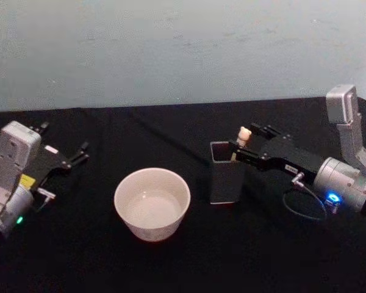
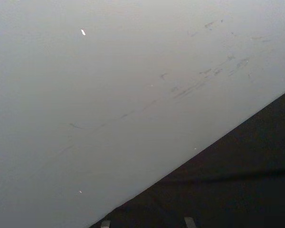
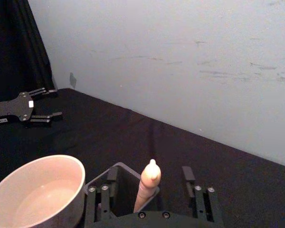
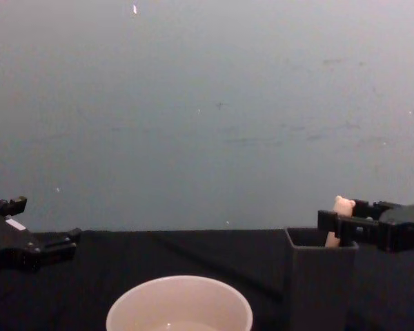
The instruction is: Pick up the stirring spoon with one hand, stir inside the cup, then place it back in its original position.
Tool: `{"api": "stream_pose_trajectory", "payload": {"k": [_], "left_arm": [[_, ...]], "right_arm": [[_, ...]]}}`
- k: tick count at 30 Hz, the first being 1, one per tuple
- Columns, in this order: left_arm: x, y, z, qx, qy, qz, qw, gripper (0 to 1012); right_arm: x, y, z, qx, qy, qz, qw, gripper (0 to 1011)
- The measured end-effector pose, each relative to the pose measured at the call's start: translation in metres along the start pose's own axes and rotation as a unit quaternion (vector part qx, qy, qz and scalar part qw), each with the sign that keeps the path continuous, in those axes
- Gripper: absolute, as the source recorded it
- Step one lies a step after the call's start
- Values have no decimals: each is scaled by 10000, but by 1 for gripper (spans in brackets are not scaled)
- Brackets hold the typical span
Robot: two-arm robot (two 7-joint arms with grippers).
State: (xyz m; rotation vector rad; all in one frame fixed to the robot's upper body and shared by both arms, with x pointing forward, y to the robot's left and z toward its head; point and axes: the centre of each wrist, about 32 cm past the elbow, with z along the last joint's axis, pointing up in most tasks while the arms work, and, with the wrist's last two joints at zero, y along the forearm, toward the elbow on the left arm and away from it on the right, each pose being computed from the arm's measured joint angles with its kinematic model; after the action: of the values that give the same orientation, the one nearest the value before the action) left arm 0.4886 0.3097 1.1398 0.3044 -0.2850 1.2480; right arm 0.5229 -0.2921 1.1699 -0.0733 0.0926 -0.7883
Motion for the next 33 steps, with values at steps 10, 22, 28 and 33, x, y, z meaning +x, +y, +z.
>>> {"api": "stream_pose_trajectory", "payload": {"k": [10,22,28,33], "left_arm": [[0,0,0,0,0,0,10000,1001],[0,0,0,0,0,0,10000,1001],[0,0,0,0,0,0,10000,1001],[0,0,0,0,0,0,10000,1002]], "right_arm": [[-2,0,0,4,-1,0,10000,544],[-3,0,0,7,-2,-1,10000,214],[-3,0,0,6,-3,-1,10000,214],[-3,0,0,7,-3,-1,10000,214]]}}
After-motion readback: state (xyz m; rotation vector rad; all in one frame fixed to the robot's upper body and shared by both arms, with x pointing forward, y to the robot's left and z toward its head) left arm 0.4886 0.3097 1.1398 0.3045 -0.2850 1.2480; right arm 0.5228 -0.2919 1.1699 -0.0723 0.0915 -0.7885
